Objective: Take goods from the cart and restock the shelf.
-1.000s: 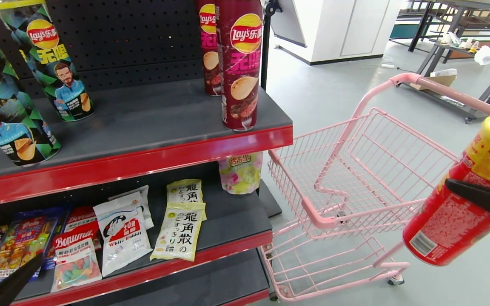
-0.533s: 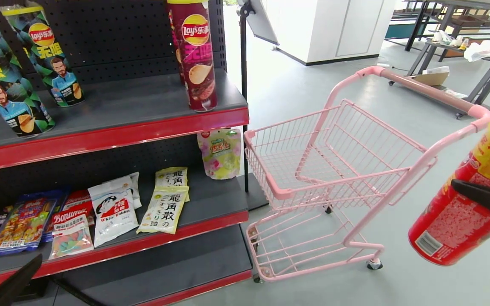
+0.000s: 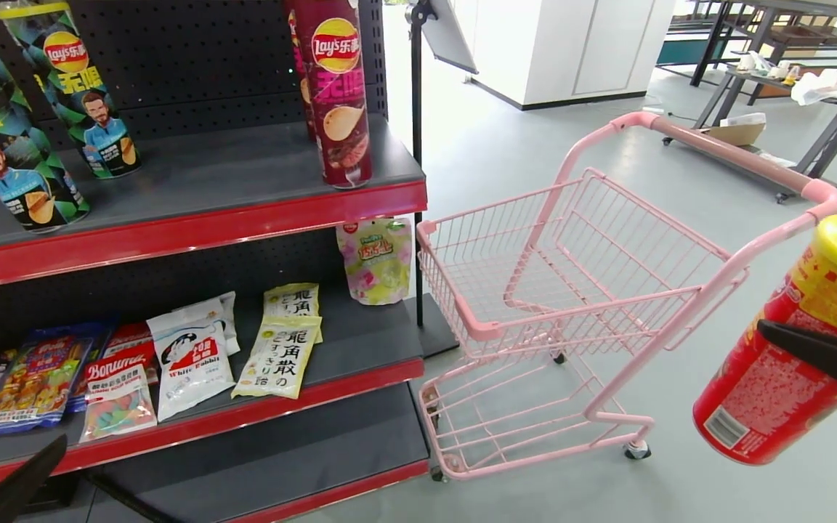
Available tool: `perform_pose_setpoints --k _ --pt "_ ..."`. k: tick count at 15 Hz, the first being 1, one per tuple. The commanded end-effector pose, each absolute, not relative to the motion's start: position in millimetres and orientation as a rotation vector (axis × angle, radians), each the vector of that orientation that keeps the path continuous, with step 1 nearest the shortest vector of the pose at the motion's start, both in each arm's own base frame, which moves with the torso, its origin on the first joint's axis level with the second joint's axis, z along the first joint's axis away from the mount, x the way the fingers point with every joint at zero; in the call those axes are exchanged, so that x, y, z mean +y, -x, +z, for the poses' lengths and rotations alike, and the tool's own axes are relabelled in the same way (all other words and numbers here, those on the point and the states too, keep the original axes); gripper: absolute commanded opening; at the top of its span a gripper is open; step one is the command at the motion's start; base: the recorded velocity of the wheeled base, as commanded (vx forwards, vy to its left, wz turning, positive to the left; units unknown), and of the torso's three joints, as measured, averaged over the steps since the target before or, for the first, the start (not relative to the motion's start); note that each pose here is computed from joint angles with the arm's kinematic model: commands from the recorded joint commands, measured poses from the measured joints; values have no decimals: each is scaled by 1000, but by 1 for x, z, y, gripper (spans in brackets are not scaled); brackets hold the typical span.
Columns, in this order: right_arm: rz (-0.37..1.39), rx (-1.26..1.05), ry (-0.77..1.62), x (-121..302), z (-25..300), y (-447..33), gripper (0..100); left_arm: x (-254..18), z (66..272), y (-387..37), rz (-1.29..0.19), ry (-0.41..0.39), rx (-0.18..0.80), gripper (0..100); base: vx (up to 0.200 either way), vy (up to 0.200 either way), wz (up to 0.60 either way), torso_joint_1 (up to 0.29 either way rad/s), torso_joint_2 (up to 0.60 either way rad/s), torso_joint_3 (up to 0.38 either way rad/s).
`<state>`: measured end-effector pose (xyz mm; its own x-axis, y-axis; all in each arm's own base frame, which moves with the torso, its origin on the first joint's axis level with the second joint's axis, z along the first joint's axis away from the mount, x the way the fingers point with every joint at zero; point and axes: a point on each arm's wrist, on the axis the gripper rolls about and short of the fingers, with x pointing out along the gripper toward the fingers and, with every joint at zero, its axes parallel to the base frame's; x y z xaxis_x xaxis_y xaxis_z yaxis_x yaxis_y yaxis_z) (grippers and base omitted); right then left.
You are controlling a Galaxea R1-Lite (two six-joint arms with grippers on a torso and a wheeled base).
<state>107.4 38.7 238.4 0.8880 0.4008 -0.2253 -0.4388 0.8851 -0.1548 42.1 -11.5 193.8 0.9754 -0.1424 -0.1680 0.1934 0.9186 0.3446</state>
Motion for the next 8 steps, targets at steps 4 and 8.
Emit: perform_pose_setpoints --k 4,8 --pt "440 191 206 38 238 -107 0 -11 194 -42 -173 -367 140 100 -200 0 0 3 2 1" --pt "407 205 226 38 232 -107 0 -11 194 -41 -172 -366 134 100 0 0 300 -4 0 1"
